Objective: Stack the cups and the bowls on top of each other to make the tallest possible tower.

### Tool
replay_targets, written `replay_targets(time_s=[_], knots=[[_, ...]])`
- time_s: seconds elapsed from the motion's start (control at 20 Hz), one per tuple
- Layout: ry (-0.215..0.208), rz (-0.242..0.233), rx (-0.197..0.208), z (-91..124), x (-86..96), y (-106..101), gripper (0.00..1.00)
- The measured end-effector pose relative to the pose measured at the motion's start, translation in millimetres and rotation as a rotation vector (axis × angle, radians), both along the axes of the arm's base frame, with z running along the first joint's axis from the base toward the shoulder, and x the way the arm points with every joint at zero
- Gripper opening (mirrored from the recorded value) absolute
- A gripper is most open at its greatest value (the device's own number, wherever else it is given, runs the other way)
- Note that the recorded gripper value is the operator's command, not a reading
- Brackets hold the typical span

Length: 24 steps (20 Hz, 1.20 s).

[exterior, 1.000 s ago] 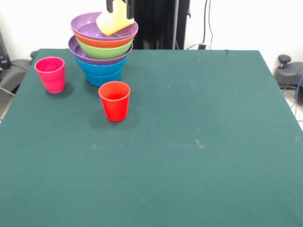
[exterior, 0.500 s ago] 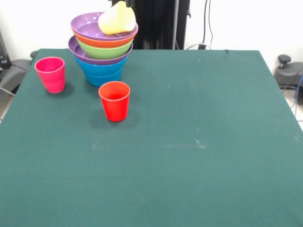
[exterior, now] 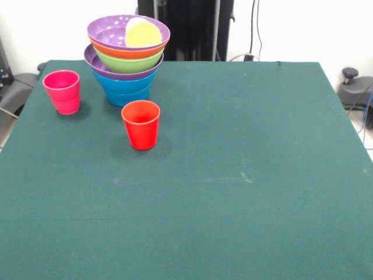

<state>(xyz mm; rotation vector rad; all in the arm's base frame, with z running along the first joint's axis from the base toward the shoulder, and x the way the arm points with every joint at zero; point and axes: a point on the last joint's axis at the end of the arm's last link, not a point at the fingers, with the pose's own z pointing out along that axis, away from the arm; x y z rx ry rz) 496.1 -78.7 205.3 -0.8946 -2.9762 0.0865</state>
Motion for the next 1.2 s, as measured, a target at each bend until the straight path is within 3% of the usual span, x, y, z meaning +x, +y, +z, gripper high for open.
replay_targets(time_s=[0.4,0.85,1.2], knots=[[0.022,0.024,0.013,-11,-0.3,13,1.0],[0.05,0.054,0.039,-65,9.3,29,1.0],[0.077,0.034,0.044,-93,8.8,19,1.0]])
